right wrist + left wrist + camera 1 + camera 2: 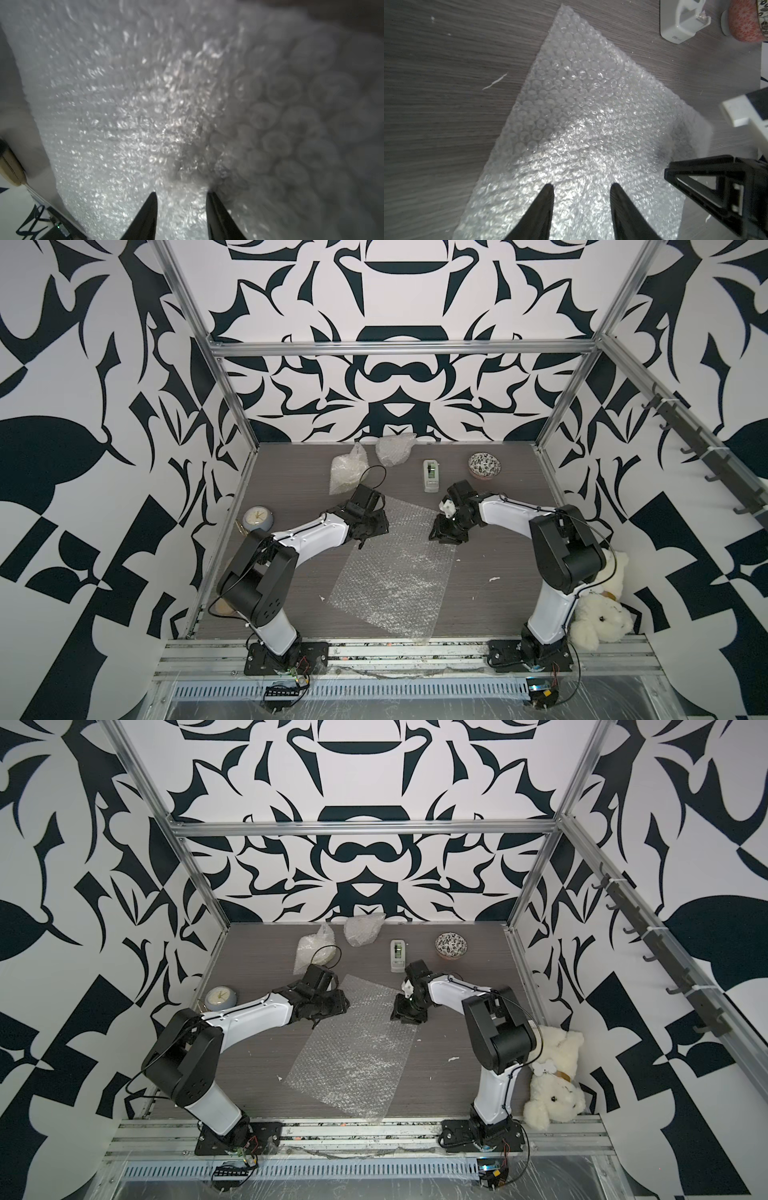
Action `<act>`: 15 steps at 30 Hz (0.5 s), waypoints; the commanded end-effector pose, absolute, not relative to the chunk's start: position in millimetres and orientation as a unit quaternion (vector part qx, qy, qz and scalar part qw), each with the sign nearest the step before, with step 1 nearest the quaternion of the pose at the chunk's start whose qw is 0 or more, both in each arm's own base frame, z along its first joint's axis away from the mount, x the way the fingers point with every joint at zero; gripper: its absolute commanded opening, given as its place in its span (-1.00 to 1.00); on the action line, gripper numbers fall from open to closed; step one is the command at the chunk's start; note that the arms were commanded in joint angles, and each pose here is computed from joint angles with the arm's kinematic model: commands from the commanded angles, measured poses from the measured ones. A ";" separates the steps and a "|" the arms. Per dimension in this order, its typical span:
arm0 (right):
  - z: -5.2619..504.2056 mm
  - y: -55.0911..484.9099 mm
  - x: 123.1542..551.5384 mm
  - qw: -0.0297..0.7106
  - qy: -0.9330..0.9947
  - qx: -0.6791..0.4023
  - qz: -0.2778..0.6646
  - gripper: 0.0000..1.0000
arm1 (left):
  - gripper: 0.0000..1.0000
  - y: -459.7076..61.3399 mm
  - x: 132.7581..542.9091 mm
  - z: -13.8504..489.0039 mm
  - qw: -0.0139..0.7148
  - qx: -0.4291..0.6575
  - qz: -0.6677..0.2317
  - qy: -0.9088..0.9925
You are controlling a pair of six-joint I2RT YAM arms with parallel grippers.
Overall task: Wrap bowls in bubble wrap
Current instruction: Move the bubble wrap to the center of the board.
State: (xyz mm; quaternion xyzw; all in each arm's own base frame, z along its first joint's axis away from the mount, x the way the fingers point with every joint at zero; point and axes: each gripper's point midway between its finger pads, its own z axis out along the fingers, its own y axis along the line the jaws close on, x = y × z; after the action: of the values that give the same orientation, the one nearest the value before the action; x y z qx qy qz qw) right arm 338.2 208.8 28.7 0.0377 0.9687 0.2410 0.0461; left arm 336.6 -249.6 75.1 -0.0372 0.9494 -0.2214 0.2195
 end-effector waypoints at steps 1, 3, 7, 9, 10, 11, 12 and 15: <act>34.8 220.9 379.7 0.093 0.965 0.030 0.244 -0.15 | -0.03 -247.7 336.9 68.6 0.203 -0.035 -0.213 0.955; 33.1 225.6 394.6 0.099 0.965 0.024 0.242 -0.15 | -0.03 -247.0 337.1 66.9 0.199 -0.038 -0.213 0.956; 39.1 229.9 412.1 0.101 0.965 0.010 0.240 -0.15 | -0.03 -242.1 337.9 65.9 0.198 -0.044 -0.210 0.956; 45.1 226.1 418.9 0.108 0.966 0.005 0.236 -0.15 | -0.03 -239.3 339.6 65.8 0.199 -0.048 -0.209 0.956; 49.6 223.4 421.4 0.110 0.965 0.004 0.239 -0.14 | -0.03 -238.3 340.3 66.0 0.199 -0.050 -0.210 0.956; 56.3 223.3 423.0 0.111 0.962 0.001 0.248 -0.14 | -0.03 -237.9 341.7 67.2 0.200 -0.051 -0.211 0.955; 66.5 222.3 425.3 0.118 0.958 0.001 0.262 -0.14 | -0.03 -237.4 342.8 67.9 0.201 -0.052 -0.212 0.955; 96.6 205.0 434.2 0.148 0.948 0.014 0.283 -0.12 | -0.03 -236.0 345.8 70.4 0.205 -0.051 -0.212 0.954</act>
State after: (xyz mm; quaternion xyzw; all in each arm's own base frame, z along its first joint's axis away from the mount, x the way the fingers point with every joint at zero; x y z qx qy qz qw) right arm 421.4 217.6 45.6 0.0210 0.9604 0.2583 0.1021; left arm 342.7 -236.8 66.6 -0.0546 0.9534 -0.2133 0.2062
